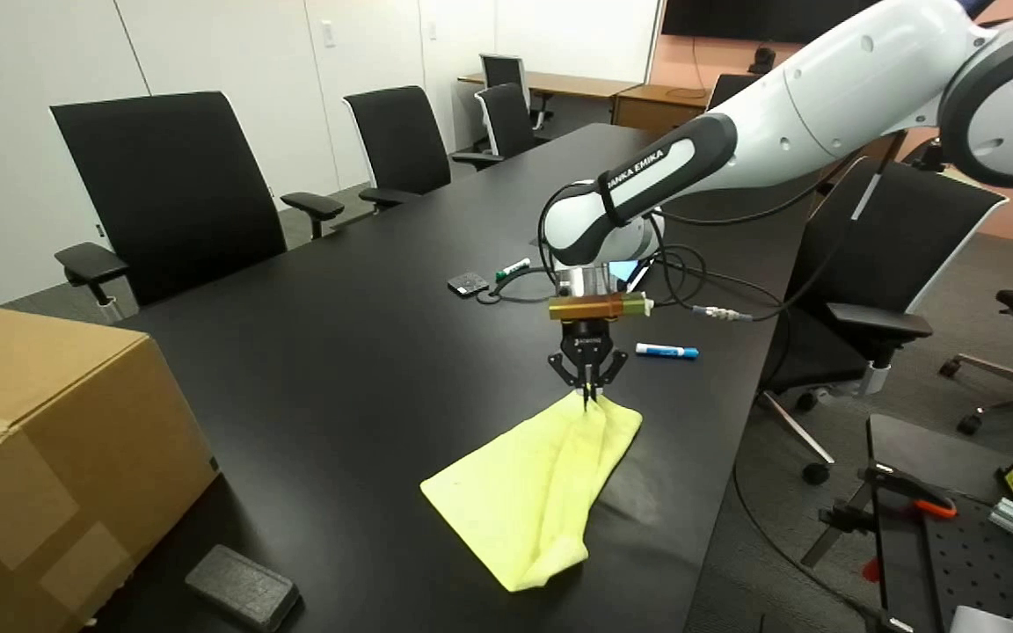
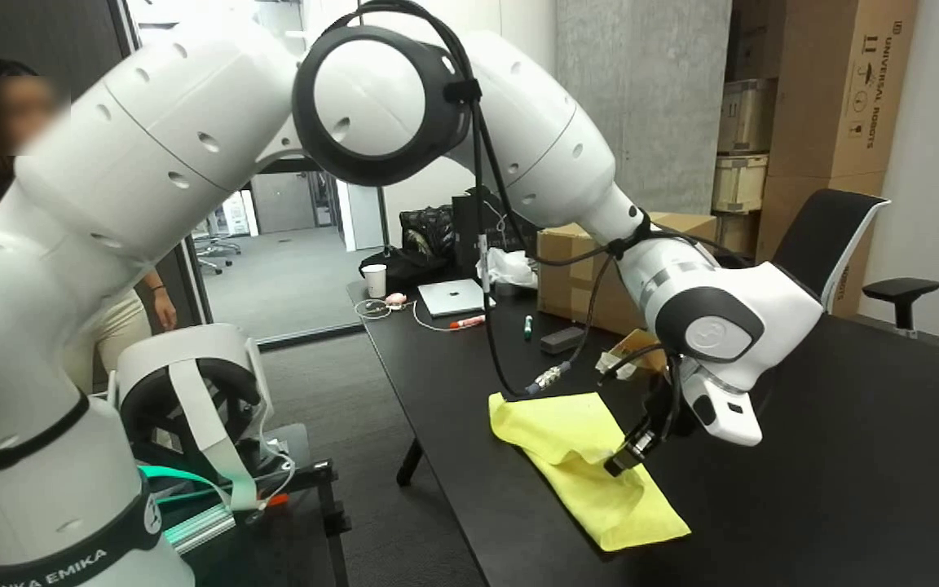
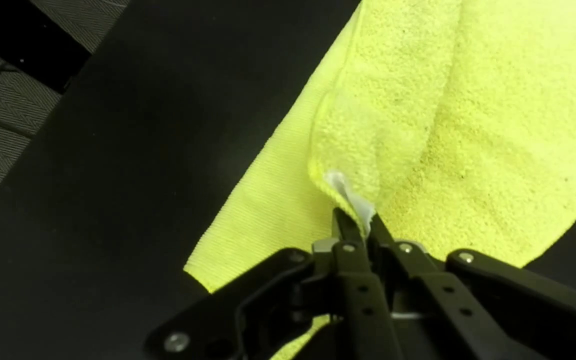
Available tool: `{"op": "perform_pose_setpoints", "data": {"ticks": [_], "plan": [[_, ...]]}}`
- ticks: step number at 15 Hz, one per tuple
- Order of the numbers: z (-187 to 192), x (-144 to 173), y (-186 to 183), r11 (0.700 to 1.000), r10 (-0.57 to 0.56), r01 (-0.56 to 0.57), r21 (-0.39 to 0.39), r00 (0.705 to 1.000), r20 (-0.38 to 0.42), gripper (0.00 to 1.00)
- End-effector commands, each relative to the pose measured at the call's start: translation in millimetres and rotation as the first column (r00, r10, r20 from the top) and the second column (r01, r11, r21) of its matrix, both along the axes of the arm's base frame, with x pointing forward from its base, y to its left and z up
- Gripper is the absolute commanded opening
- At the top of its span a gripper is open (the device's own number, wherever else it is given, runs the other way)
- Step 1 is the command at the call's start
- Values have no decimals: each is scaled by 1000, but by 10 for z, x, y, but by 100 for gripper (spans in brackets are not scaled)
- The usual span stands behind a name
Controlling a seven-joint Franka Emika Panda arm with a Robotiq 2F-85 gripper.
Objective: Fold the towel in half
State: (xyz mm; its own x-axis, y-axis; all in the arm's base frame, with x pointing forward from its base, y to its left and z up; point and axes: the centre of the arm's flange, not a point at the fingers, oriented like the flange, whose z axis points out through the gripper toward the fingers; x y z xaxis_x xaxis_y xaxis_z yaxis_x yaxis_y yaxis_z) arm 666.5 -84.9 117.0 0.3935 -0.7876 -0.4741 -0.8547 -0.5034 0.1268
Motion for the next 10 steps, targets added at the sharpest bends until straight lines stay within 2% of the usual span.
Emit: {"op": "perform_pose_setpoints", "data": {"ticks": [1,2,3,10], "plan": [[37,100,-26,992,-73,77,-95,996,53,8],[28,122,14,989,-78,85,-117,995,65,33],[32,134,81,986,-76,86,-140,994,74,34],[369,135,683,957,-28,73,-280,986,164,86]]}}
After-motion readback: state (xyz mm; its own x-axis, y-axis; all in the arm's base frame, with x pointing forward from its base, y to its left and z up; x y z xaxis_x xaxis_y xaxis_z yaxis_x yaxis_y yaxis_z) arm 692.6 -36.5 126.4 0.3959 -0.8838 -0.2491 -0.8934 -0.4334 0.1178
